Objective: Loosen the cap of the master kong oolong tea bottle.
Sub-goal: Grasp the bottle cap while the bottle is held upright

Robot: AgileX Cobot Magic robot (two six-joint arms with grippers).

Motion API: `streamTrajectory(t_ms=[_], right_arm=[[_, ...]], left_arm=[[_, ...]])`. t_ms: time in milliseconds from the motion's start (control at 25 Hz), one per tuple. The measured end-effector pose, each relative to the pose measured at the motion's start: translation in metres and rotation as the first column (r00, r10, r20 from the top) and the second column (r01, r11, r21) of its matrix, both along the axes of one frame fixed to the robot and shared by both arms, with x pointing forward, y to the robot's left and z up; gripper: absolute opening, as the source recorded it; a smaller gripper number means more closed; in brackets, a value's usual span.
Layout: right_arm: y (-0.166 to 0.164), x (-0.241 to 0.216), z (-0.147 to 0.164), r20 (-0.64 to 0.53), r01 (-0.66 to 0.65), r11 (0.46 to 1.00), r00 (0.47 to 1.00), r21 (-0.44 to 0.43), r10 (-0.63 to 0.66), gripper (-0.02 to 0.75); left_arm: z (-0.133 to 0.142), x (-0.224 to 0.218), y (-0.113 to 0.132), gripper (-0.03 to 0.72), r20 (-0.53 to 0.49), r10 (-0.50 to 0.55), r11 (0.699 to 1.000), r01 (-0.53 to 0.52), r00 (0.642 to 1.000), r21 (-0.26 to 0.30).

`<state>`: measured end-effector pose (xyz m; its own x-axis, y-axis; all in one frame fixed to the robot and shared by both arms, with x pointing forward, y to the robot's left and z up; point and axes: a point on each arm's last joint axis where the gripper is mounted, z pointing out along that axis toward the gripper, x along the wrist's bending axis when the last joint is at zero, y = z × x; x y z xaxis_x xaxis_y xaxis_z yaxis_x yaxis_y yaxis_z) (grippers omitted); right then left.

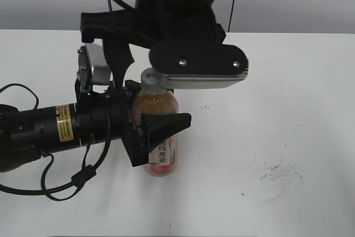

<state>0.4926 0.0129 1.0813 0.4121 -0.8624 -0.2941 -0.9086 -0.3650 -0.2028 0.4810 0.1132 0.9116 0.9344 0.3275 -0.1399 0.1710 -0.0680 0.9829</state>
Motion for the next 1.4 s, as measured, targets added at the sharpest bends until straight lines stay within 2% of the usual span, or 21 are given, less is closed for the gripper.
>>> streamTrajectory(t_ms=[80,200,320,360,480,560,720,840,1040,1120,1280,1400], right_arm=[[0.001,-0.001,0.0,-0.026,0.049,0.999,0.998,0.007,-0.048,0.564],[0.001,-0.003,0.0,-0.094,0.185,0.983,0.979,0.011,-0.183,0.546],[0.003,-0.005,0.0,-0.175,0.379,0.926,0.911,-0.002,-0.373,0.504],[0.004,-0.006,0.0,-0.203,0.45,0.893,0.874,-0.011,-0.442,0.491],[0.003,-0.005,-0.001,-0.257,0.65,0.758,0.725,-0.055,-0.64,0.458],[0.0,-0.002,-0.001,-0.265,0.764,0.64,0.602,-0.083,-0.753,0.451],[-0.004,0.003,-0.002,-0.267,0.908,0.402,0.362,-0.115,-0.893,0.449],[-0.005,0.005,-0.002,-0.287,0.96,0.244,0.197,-0.138,-0.938,0.449],[-0.004,0.003,-0.002,-0.351,0.974,-0.021,-0.101,-0.226,-0.931,0.449],[-0.004,0.003,-0.002,-0.365,0.95,-0.158,-0.253,-0.27,-0.896,0.449],[-0.004,0.003,-0.002,-0.368,0.85,-0.393,-0.511,-0.351,-0.776,0.449],[-0.004,0.003,-0.002,-0.357,0.738,-0.537,-0.671,-0.409,-0.65,0.448]], left_arm=[[0.0,0.0,0.0,0.448,-0.001,0.002,1.0,-0.003,1.0,-0.001],[0.0,0.001,0.0,0.448,-0.01,0.013,1.0,-0.013,1.0,-0.006],[0.0,0.002,0.001,0.448,-0.018,0.025,1.0,-0.025,1.0,-0.007],[0.0,0.002,0.001,0.448,-0.019,0.027,1.0,-0.027,0.999,-0.008],[0.0,0.002,0.001,0.448,-0.02,0.027,1.0,-0.028,0.999,-0.007],[0.0,0.002,0.001,0.448,-0.02,0.027,1.0,-0.028,0.999,-0.007],[0.0,0.002,0.001,0.448,-0.02,0.027,1.0,-0.028,0.999,-0.007],[0.0,0.002,0.001,0.448,-0.021,0.028,1.0,-0.028,0.999,-0.007],[0.0,0.002,0.001,0.448,-0.021,0.027,1.0,-0.027,0.999,-0.007],[0.0,0.002,0.001,0.448,-0.02,0.025,1.0,-0.025,0.999,-0.006],[0.0,0.002,0.0,0.448,-0.019,0.02,1.0,-0.02,1.0,-0.005],[0.0,0.002,0.0,0.448,-0.017,0.015,1.0,-0.015,1.0,-0.003]])
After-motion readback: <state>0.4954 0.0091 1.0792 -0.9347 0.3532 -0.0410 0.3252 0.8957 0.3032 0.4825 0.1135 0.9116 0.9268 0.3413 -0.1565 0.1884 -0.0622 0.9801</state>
